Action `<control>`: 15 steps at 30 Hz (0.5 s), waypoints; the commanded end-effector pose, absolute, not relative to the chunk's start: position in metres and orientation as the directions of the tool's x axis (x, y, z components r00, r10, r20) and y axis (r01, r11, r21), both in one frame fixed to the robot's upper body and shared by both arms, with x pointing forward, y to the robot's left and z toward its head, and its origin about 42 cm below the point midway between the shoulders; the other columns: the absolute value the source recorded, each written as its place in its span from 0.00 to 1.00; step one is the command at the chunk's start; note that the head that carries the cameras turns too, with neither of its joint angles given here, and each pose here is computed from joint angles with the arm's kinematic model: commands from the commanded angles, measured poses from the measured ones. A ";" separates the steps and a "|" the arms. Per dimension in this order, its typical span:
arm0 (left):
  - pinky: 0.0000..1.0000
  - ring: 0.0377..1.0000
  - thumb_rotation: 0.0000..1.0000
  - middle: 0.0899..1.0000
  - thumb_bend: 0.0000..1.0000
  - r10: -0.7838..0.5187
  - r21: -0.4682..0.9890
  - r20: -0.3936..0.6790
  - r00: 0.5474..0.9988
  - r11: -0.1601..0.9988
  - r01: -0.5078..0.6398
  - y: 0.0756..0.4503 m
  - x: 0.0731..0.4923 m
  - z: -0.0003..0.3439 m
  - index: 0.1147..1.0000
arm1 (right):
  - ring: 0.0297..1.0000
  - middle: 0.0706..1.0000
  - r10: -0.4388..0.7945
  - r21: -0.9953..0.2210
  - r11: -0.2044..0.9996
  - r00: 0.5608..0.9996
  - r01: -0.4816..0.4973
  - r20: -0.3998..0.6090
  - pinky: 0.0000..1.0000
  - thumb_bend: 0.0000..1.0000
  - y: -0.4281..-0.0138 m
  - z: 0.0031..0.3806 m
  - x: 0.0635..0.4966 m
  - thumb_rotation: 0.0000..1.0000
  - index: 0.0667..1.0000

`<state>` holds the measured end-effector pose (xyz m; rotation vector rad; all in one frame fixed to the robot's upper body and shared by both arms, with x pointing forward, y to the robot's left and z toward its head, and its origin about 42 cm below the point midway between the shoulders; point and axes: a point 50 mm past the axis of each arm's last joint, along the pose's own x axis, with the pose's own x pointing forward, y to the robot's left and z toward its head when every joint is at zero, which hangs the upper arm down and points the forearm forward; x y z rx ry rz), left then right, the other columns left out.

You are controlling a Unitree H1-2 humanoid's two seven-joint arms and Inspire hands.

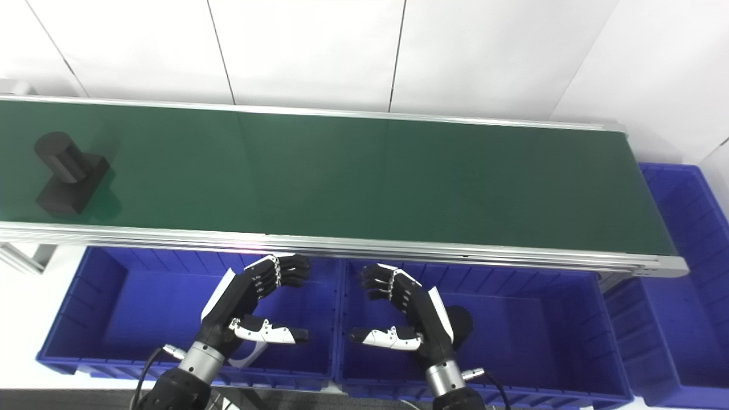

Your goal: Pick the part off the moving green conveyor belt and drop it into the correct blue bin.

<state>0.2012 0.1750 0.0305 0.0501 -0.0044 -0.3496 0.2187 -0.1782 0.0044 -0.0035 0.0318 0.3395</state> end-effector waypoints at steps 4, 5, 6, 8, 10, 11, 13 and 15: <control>0.68 0.69 0.04 0.70 0.92 -0.342 0.061 0.052 0.938 0.939 0.339 0.172 0.208 0.036 0.67 | 0.70 0.72 0.335 -0.005 0.942 0.942 -0.334 0.029 0.65 0.94 -0.174 0.011 0.222 0.23 0.69; 0.68 0.69 0.04 0.70 0.92 -0.344 0.066 0.050 0.938 0.938 0.341 0.172 0.208 0.033 0.67 | 0.70 0.72 0.334 -0.008 0.942 0.942 -0.334 0.022 0.65 0.94 -0.174 0.009 0.222 0.23 0.69; 0.68 0.70 0.05 0.71 0.91 -0.346 0.070 0.049 0.937 0.937 0.342 0.172 0.207 0.032 0.67 | 0.70 0.72 0.335 -0.009 0.942 0.942 -0.334 0.017 0.65 0.94 -0.174 0.008 0.222 0.23 0.69; 0.67 0.70 0.05 0.71 0.91 -0.350 0.065 0.052 0.935 0.936 0.346 0.172 0.206 0.029 0.67 | 0.70 0.72 0.334 -0.007 0.942 0.942 -0.334 0.008 0.65 0.94 -0.175 0.005 0.220 0.23 0.69; 0.67 0.70 0.04 0.71 0.91 -0.345 0.064 0.046 0.937 0.937 0.342 0.171 0.205 0.026 0.67 | 0.70 0.72 0.335 -0.005 0.942 0.942 -0.335 -0.002 0.65 0.94 -0.176 0.003 0.220 0.23 0.69; 0.67 0.70 0.04 0.71 0.92 -0.344 0.064 0.044 0.938 0.938 0.341 0.170 0.205 0.024 0.67 | 0.70 0.72 0.335 -0.005 0.942 0.942 -0.335 -0.008 0.65 0.93 -0.177 0.001 0.220 0.23 0.69; 0.67 0.70 0.03 0.71 0.91 -0.345 0.061 0.046 0.937 0.938 0.342 0.167 0.204 0.022 0.67 | 0.70 0.72 0.333 -0.010 0.943 0.943 -0.333 -0.021 0.65 0.93 -0.180 -0.002 0.219 0.23 0.69; 0.67 0.71 0.02 0.72 0.90 -0.348 0.062 0.042 0.936 0.936 0.345 0.163 0.204 0.019 0.67 | 0.70 0.72 0.330 -0.017 0.943 0.943 -0.331 -0.033 0.65 0.93 -0.184 -0.004 0.219 0.23 0.69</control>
